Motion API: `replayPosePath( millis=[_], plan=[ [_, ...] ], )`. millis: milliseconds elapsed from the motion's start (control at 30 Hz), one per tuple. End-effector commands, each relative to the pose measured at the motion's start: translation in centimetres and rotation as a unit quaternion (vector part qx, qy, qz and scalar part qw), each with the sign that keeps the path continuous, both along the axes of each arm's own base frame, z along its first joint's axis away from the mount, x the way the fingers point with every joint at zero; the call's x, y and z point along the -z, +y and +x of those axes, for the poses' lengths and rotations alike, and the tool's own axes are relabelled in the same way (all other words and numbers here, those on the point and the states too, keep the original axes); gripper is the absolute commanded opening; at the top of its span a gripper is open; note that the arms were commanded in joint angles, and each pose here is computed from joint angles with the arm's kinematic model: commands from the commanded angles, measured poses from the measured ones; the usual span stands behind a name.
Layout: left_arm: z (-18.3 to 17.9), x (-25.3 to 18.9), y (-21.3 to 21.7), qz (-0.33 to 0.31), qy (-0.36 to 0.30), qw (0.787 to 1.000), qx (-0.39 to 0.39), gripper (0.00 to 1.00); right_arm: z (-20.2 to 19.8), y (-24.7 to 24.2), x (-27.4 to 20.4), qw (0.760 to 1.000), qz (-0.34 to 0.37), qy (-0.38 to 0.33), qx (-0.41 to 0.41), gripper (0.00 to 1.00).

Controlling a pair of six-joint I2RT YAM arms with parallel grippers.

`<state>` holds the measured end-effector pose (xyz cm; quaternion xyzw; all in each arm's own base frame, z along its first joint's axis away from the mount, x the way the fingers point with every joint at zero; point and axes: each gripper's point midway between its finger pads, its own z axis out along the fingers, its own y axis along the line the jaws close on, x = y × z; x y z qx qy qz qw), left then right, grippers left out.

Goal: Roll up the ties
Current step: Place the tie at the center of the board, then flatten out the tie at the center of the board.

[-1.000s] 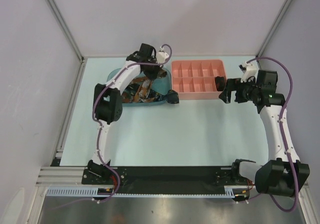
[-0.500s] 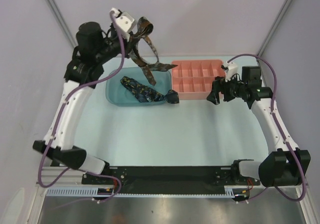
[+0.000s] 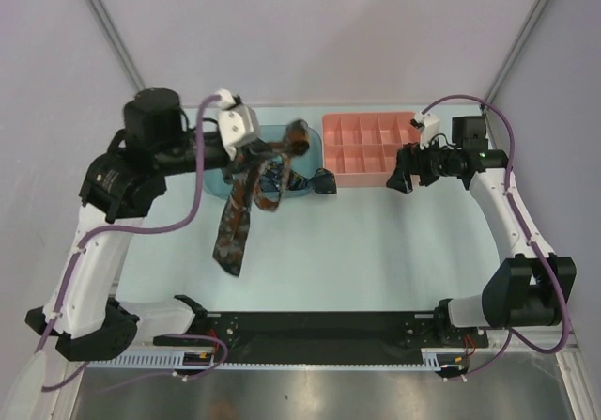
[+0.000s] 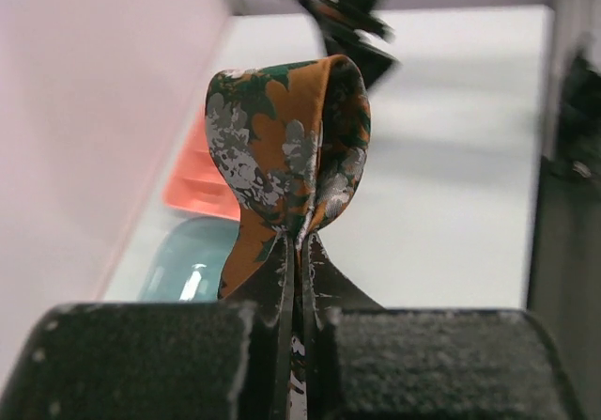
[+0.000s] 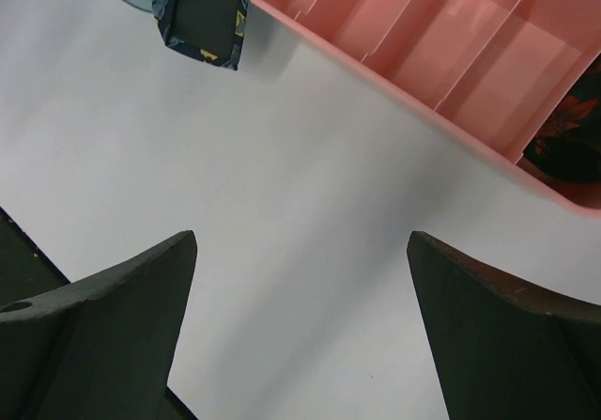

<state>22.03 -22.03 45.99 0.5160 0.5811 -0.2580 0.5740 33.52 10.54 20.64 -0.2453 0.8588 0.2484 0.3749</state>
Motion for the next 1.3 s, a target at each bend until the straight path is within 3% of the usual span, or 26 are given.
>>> replayPosePath(
  millis=[0, 100, 200, 267, 300, 367, 400, 533, 733, 767, 933, 1100, 1267],
  plan=[
    [-4.7, 5.9, -3.8, 0.089, 0.051, 0.987, 0.120, 0.00, -1.9, -1.3, -1.3, 1.000, 0.001, -0.007, -0.015, 1.00],
    [-5.8, 6.8, -6.8, 0.094, 0.073, 0.979, 0.166, 0.00, -2.9, -2.8, -1.0, 1.000, -0.010, -0.002, -0.007, 1.00],
    [-5.4, 9.5, -8.4, 0.117, 0.101, 0.969, 0.194, 0.11, -4.4, -3.8, -0.5, 1.000, -0.028, 0.002, -0.009, 1.00],
    [-4.2, 14.2, -7.9, 0.177, 0.103, 0.961, 0.187, 0.44, -5.2, -4.0, 0.0, 0.999, -0.041, 0.003, -0.015, 1.00],
    [-3.5, 15.6, -7.2, 0.191, 0.102, 0.960, 0.176, 0.66, -5.7, -4.1, 0.3, 0.999, -0.044, 0.011, -0.016, 1.00],
    [-2.7, 19.3, -4.6, 0.208, 0.123, 0.960, 0.144, 0.95, -6.4, -4.3, 0.7, 0.999, -0.051, 0.013, -0.015, 1.00],
    [-2.4, 20.2, -4.1, 0.208, 0.119, 0.961, 0.136, 0.99, -6.8, -4.4, 1.0, 0.998, -0.054, 0.017, -0.015, 1.00],
    [-4.1, 27.7, -1.6, 0.248, 0.172, 0.946, 0.113, 0.99, -7.9, -4.2, 2.4, 0.998, -0.053, 0.038, -0.019, 1.00],
    [-4.7, 34.0, -3.1, 0.246, 0.257, 0.934, 0.021, 0.99, -7.4, -4.3, 3.6, 0.996, -0.033, 0.087, 0.006, 0.97],
    [-3.7, 34.3, -3.6, 0.235, 0.254, 0.938, -0.003, 1.00, -7.3, -4.2, 3.7, 0.995, -0.030, 0.091, 0.007, 0.96],
    [-2.6, 35.5, -5.1, 0.194, 0.352, 0.910, -0.099, 1.00, -8.0, -4.2, 3.9, 0.994, -0.023, 0.102, 0.016, 0.96],
    [-3.3, 34.6, -7.3, 0.141, 0.415, 0.893, -0.097, 1.00, -8.7, -4.1, 4.3, 0.993, -0.020, 0.111, 0.021, 0.96],
    [-3.3, 37.4, -6.9, 0.180, 0.440, 0.871, -0.123, 0.95, -8.4, -3.8, 4.3, 0.993, -0.006, 0.112, 0.031, 0.95]
  ],
)
